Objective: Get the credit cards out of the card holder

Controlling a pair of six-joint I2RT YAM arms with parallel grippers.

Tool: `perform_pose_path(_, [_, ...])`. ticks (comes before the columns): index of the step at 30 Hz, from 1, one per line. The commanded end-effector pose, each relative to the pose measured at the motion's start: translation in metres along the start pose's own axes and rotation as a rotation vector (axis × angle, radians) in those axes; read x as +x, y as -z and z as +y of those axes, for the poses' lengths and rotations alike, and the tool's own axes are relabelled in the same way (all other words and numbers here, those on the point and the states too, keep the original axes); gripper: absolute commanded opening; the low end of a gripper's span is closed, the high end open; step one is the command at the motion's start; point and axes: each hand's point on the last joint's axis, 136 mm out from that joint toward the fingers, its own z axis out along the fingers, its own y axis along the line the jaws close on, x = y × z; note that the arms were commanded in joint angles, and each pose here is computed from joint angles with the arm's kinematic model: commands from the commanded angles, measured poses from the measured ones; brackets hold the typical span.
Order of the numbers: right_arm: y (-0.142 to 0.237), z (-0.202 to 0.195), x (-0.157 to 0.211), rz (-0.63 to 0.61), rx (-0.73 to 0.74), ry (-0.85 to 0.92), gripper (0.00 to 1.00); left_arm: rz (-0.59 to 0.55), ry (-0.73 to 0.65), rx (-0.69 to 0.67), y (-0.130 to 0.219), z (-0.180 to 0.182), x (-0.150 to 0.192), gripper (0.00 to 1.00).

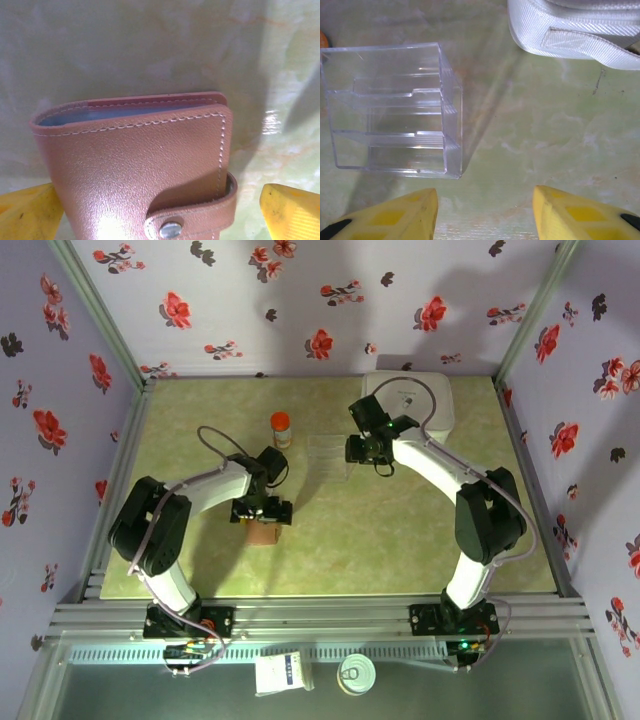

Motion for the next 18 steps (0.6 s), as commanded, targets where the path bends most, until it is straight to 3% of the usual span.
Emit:
perform_pose_path(1, [0.007, -0.009, 0.002, -0.011, 0.025, 0.008, 0.54, 0.001, 0.027, -0.059, 0.003, 0.007, 0.001, 0.99])
perform_pose_path(8, [0.009, -0.007, 0.000, -0.018, 0.005, 0.001, 0.54, 0.007, 0.036, -0.058, 0.000, 0.006, 0.004, 0.83])
perform_pose_path(18, [0.013, -0.008, -0.001, -0.027, -0.001, -0.009, 0.54, -0.044, 0.014, 0.025, 0.017, -0.035, -0.005, 0.78])
